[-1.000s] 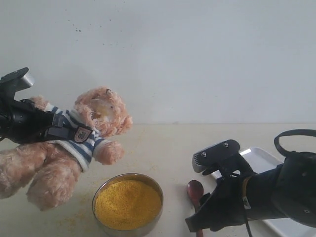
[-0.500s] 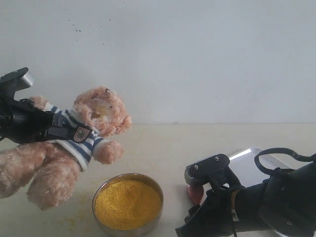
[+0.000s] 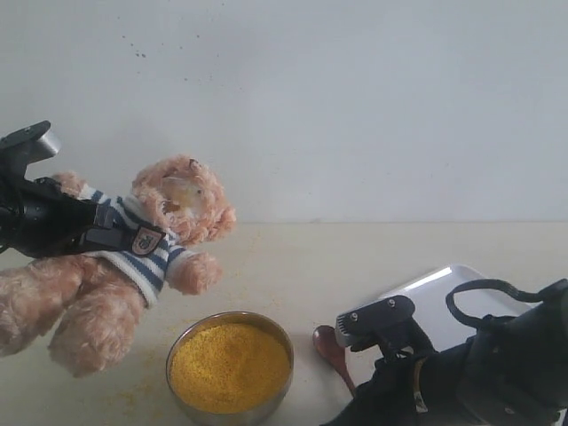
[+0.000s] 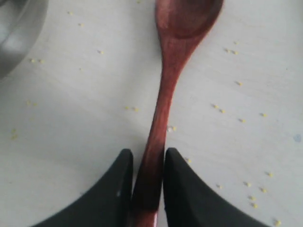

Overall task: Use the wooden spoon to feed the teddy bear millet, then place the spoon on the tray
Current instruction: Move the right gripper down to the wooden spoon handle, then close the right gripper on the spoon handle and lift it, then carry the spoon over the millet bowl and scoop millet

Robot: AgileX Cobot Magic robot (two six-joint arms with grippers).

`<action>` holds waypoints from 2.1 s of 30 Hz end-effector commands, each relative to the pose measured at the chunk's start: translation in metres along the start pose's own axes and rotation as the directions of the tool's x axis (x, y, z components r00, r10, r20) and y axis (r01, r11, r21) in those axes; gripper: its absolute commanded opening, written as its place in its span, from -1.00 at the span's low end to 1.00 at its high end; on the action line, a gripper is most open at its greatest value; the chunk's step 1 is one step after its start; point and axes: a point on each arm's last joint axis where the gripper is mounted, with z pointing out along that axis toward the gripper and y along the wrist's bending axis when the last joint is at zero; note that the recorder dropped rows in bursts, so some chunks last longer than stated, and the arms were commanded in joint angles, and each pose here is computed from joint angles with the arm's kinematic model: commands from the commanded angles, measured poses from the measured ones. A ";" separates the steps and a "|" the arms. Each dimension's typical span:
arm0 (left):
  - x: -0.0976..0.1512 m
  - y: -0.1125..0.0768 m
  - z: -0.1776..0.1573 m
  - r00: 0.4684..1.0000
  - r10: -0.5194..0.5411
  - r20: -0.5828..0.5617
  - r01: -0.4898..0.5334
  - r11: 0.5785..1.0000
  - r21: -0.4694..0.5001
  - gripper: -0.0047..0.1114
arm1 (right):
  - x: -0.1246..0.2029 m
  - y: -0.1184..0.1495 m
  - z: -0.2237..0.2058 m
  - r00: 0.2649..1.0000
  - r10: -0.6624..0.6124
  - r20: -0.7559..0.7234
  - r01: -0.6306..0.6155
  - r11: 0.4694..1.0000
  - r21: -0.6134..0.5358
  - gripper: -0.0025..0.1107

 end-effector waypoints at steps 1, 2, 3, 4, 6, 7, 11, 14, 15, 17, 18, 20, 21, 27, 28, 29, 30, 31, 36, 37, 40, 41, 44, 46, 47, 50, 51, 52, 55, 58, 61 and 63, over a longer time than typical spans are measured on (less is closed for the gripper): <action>-0.004 -0.002 -0.003 1.000 -0.007 0.016 0.007 1.000 0.004 -0.85 | 0.003 -0.002 0.001 0.999 0.025 -0.033 -0.024 0.999 0.021 -0.58; -0.004 -0.002 -0.003 1.000 -0.007 0.015 0.007 1.000 0.006 -0.85 | 0.003 -0.002 0.001 0.999 0.027 -0.037 -0.026 0.999 0.024 -0.58; -0.004 -0.002 -0.003 1.000 -0.007 0.015 0.007 1.000 0.006 -0.85 | 0.004 -0.002 0.001 0.999 0.031 -0.043 -0.029 0.999 0.028 -0.58; -0.004 -0.002 -0.003 1.000 -0.007 0.015 0.007 1.000 0.007 -0.85 | 0.004 -0.003 0.000 0.997 0.051 -0.048 -0.050 0.998 0.034 -0.58; -0.004 -0.002 -0.003 1.000 -0.007 0.015 0.007 1.000 0.007 -0.85 | 0.005 -0.003 0.000 0.997 0.051 -0.057 -0.048 0.998 0.040 -0.64; -0.004 -0.002 -0.003 1.000 -0.007 0.015 0.007 1.000 0.007 -0.85 | 0.005 -0.003 0.000 0.997 0.053 -0.059 -0.050 0.998 0.041 -0.72; -0.003 -0.003 -0.003 1.000 -0.007 0.008 0.007 1.000 0.018 -0.85 | 0.006 -0.004 0.000 0.996 0.053 -0.071 -0.050 0.998 0.049 -0.96; -0.003 -0.003 -0.003 1.000 -0.007 0.010 0.007 1.000 0.014 -0.85 | 0.006 -0.004 0.000 0.996 0.053 -0.071 -0.050 0.998 0.049 -0.96; -0.003 -0.002 -0.003 1.000 -0.006 0.014 0.006 1.000 0.006 -0.85 | 0.006 -0.004 0.000 0.996 0.053 -0.071 -0.050 0.998 0.049 -0.96; -0.004 -0.001 -0.003 1.000 -0.006 0.016 0.006 1.000 0.003 -0.85 | 0.007 -0.004 0.000 0.996 0.053 -0.073 -0.050 0.997 0.050 -0.96; -0.004 -0.001 -0.003 1.000 -0.006 0.019 0.006 1.000 -0.002 -0.85 | 0.006 -0.004 0.000 0.996 0.053 -0.072 -0.050 0.997 0.051 -0.96; -0.004 0.000 -0.003 1.000 -0.006 0.023 0.006 1.000 -0.009 -0.85 | 0.005 -0.004 -0.002 0.997 0.051 -0.065 -0.048 0.998 0.050 -0.96; -0.005 0.000 -0.003 1.000 -0.006 0.029 0.006 1.000 -0.018 -0.85 | 0.003 -0.004 -0.004 0.997 0.047 -0.057 -0.044 0.998 0.048 -0.96; -0.009 0.004 -0.006 0.993 -0.095 0.075 0.095 0.995 0.003 -0.85 | -0.014 -0.002 -0.029 1.000 0.000 0.030 -0.001 0.999 0.046 -0.96; -0.010 0.006 -0.007 0.989 -0.118 0.089 0.118 0.993 0.006 -0.85 | -0.017 -0.002 -0.035 0.999 -0.008 0.043 0.006 0.999 0.050 -0.96; -0.011 0.008 -0.009 0.986 -0.136 0.100 0.135 0.991 0.007 -0.85 | -0.019 -0.002 -0.041 0.999 -0.013 0.050 0.010 0.998 0.057 -0.96; -0.011 0.010 -0.010 0.983 -0.148 0.108 0.148 0.989 0.007 -0.85 | -0.021 -0.002 -0.046 0.998 -0.013 0.057 0.010 0.998 0.064 -0.96; -0.012 0.012 -0.011 0.981 -0.156 0.113 0.156 0.988 0.003 -0.85 | -0.023 -0.004 -0.051 0.998 -0.013 0.064 0.008 0.997 0.072 -0.96; -0.005 0.026 -0.016 0.964 -0.237 0.116 0.240 0.971 -0.007 -0.85 | -0.032 -0.013 -0.083 0.994 -0.031 0.103 0.018 0.992 0.127 -0.96; 0.000 0.028 -0.016 0.961 -0.255 0.109 0.257 0.966 -0.006 -0.85 | -0.034 -0.015 -0.090 0.995 -0.038 0.096 0.024 0.989 0.147 -0.96; 0.012 0.034 -0.013 0.952 -0.286 0.105 0.291 0.956 -0.038 -0.85 | -0.045 -0.021 -0.116 0.992 -0.130 0.007 0.124 0.963 0.240 -0.96; 0.015 0.036 -0.013 0.958 -0.266 0.107 0.273 0.960 -0.062 -0.85 | -0.047 -0.023 -0.125 0.989 -0.140 -0.041 0.146 0.952 0.269 -0.96; 0.021 0.040 -0.011 0.959 -0.258 0.116 0.269 0.959 -0.092 -0.85 | -0.066 -0.025 -0.157 0.971 -0.188 -0.147 0.225 0.926 0.302 -0.96; 0.020 0.039 -0.011 0.953 -0.276 0.125 0.287 0.955 -0.078 -0.85 | -0.080 -0.021 -0.179 0.958 -0.214 -0.191 0.261 0.927 0.268 -0.96; 0.019 0.038 -0.011 0.949 -0.288 0.130 0.298 0.952 -0.066 -0.85 | -0.085 -0.018 -0.188 0.955 -0.222 -0.197 0.267 0.932 0.244 -0.96; 0.019 0.034 -0.011 0.944 -0.305 0.124 0.311 0.950 -0.025 -0.85 | -0.105 -0.004 -0.213 0.967 -0.189 -0.171 0.213 0.968 0.136 -0.96; 0.019 0.034 -0.011 0.946 -0.300 0.120 0.304 0.952 -0.018 -0.85 | -0.111 0.002 -0.218 0.968 -0.187 -0.166 0.205 0.973 0.103 -0.96; 0.019 0.033 -0.011 0.950 -0.287 0.118 0.291 0.956 -0.018 -0.85 | -0.116 0.008 -0.223 0.966 -0.194 -0.169 0.210 0.974 0.084 -0.96; 0.019 0.035 -0.011 0.959 -0.256 0.124 0.262 0.964 -0.038 -0.85 | -0.127 0.031 -0.222 0.942 -0.252 -0.222 0.267 0.963 0.037 -0.96; 0.018 0.037 -0.011 0.957 -0.257 0.135 0.266 0.962 -0.057 -0.85 | -0.138 0.059 -0.198 0.898 -0.364 -0.249 0.383 0.923 0.030 -0.96; 0.018 0.036 -0.011 0.957 -0.259 0.133 0.268 0.962 -0.050 -0.85 | -0.141 0.087 -0.166 0.802 -0.507 -0.315 0.557 0.826 0.088 -0.96; 0.018 0.036 -0.011 0.954 -0.266 0.137 0.275 0.960 -0.045 -0.85 | -0.139 0.106 -0.145 0.729 -0.583 -0.358 0.653 0.750 0.108 -0.96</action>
